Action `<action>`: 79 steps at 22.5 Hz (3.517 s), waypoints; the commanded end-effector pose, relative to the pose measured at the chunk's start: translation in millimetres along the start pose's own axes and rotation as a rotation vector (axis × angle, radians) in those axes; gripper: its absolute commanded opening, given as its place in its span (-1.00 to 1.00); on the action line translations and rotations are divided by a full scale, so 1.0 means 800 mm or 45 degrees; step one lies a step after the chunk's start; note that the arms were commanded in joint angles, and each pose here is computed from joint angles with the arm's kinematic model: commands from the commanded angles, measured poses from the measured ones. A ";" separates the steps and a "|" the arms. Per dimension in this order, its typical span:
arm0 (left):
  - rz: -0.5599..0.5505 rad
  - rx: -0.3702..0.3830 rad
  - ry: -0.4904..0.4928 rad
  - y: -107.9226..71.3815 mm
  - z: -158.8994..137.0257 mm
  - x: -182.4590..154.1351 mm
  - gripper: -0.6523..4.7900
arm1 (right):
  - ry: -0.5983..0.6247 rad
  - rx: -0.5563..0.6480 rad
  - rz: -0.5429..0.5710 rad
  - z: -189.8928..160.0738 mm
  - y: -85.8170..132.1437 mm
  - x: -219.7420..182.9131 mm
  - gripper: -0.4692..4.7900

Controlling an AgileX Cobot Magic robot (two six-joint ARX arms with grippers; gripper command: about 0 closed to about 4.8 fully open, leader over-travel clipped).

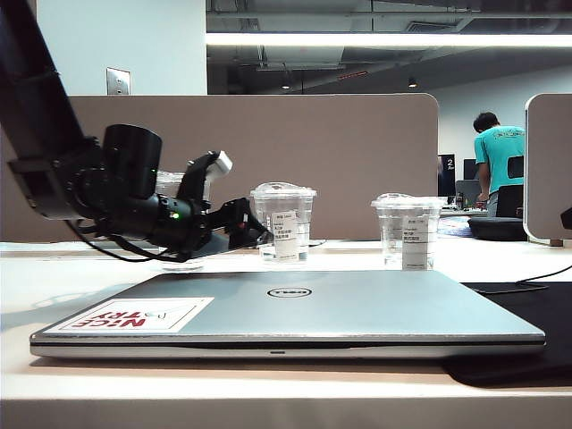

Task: Pick up the coffee cup on the middle and place it on the left side of the laptop.

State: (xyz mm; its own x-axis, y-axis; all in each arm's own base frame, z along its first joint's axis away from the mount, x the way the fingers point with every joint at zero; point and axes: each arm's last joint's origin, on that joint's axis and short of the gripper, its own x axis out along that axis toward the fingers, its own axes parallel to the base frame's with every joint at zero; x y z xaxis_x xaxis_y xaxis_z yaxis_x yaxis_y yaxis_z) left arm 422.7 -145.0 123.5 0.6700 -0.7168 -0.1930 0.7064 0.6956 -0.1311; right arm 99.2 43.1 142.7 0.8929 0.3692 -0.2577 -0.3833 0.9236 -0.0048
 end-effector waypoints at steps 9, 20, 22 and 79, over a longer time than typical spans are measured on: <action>-0.223 0.021 -0.026 0.013 0.007 0.048 1.00 | -0.018 0.002 0.001 0.000 0.000 0.000 -0.84; -0.254 0.053 -0.060 0.008 0.015 0.071 1.00 | -0.019 0.002 0.001 0.000 0.000 0.000 -0.84; -0.250 0.052 -0.058 0.009 0.015 0.074 1.00 | -0.018 0.002 0.001 0.000 0.000 0.000 -0.84; -0.378 0.140 -0.158 0.012 0.057 0.060 0.67 | -0.035 0.003 0.001 0.002 0.000 -0.001 -0.84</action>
State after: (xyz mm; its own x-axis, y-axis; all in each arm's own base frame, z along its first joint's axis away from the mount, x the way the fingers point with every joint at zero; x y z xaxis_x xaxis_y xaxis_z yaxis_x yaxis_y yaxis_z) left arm 471.6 -176.1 149.0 0.4503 -0.8903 -0.0679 0.8867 0.4549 -0.0833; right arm 98.8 42.9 143.6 0.8956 0.3696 -0.2474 -0.3826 0.9239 -0.0046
